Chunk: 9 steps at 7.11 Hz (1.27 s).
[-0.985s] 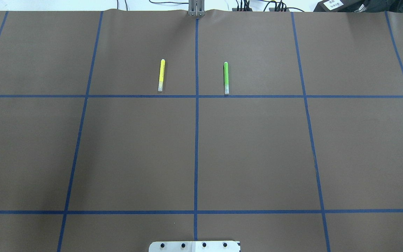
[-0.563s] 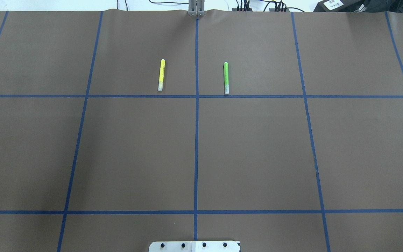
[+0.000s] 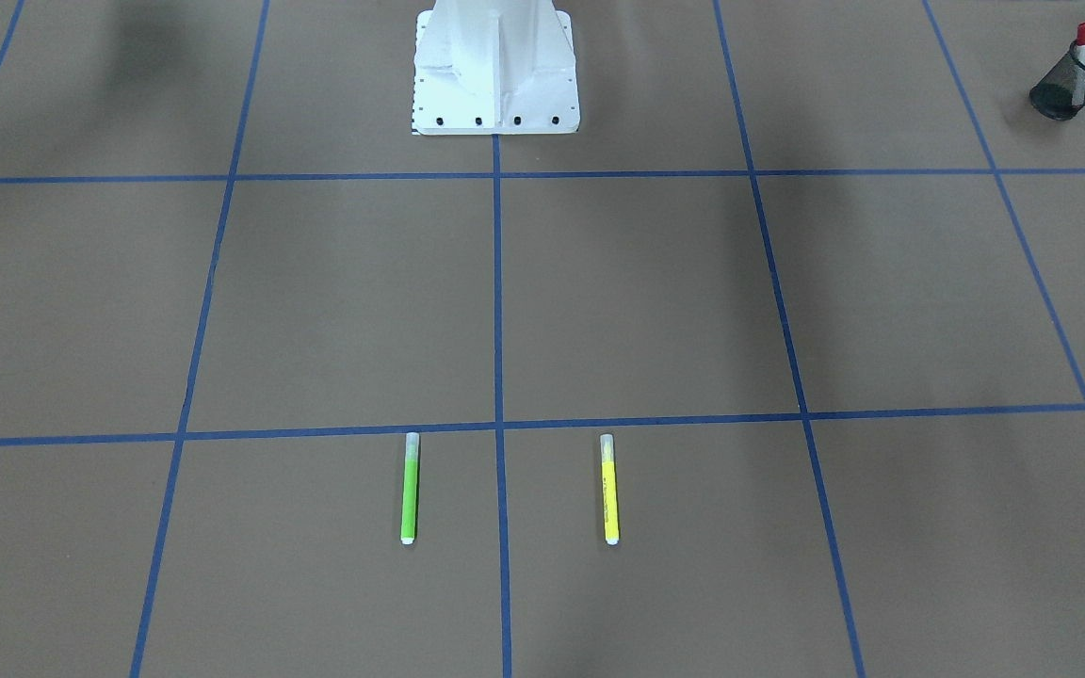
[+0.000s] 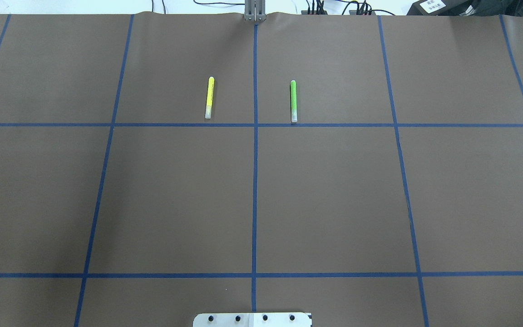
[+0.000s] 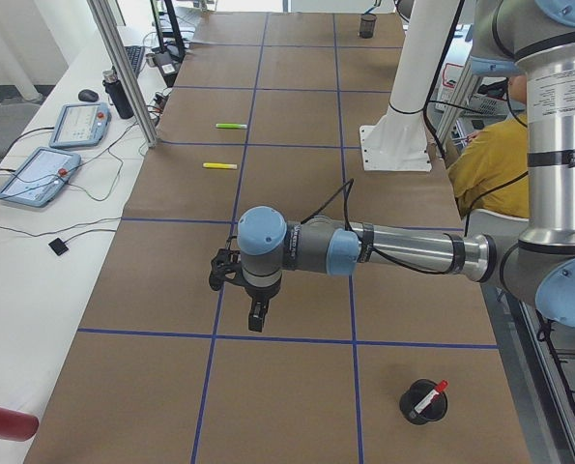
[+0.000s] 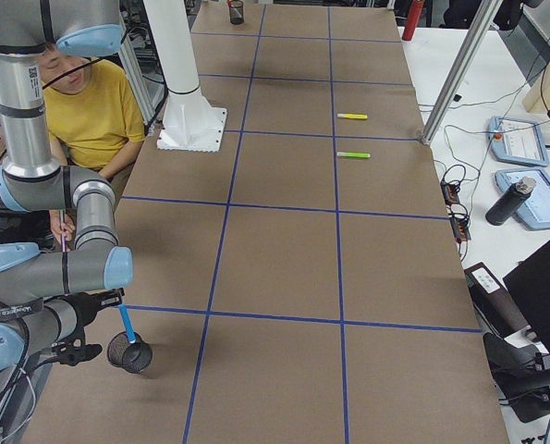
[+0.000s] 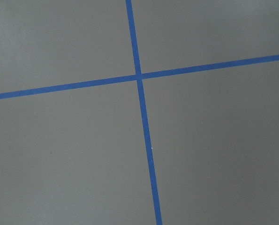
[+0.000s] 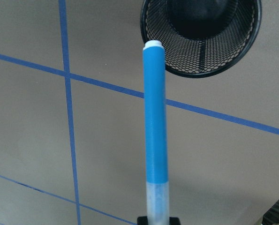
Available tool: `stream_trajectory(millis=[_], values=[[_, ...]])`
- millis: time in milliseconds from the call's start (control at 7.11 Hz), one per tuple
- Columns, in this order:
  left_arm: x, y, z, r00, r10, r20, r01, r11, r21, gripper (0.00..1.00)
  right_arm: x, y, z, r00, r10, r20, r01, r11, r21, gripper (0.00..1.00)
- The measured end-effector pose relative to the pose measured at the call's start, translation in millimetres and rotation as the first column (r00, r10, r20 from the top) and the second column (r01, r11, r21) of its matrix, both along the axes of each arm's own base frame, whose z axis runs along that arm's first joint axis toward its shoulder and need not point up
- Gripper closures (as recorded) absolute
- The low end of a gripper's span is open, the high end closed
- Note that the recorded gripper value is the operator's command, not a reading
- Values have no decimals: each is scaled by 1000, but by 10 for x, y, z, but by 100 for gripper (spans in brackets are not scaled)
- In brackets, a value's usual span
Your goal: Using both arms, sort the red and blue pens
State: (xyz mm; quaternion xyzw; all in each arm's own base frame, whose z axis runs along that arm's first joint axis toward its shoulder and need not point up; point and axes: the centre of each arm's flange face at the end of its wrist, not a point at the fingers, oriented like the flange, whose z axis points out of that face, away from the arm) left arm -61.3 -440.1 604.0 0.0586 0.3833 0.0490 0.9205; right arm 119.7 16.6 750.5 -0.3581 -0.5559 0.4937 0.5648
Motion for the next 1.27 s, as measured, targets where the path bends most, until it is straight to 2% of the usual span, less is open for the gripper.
stream_trajectory(millis=[563, 985, 1126, 1267], values=[[0, 3, 1, 1000, 0, 0, 0, 1000, 0, 0, -32, 9, 81, 1000, 8, 15, -8, 1000, -1, 99], [0, 2, -20, 1000, 0, 0, 0, 1000, 5, 0, 58, -35, 231, 1000, 5, -8, -5, 1000, 15, 79], [1, 2, -25, 1000, 0, -1, 0, 1000, 6, 0, 75, -42, 305, 1000, 4, -29, -4, 1000, 27, 29], [1, 2, -27, 1000, 0, -1, 0, 1000, 6, 0, 74, -40, 357, 999, 6, -41, -5, 999, 34, 0]])
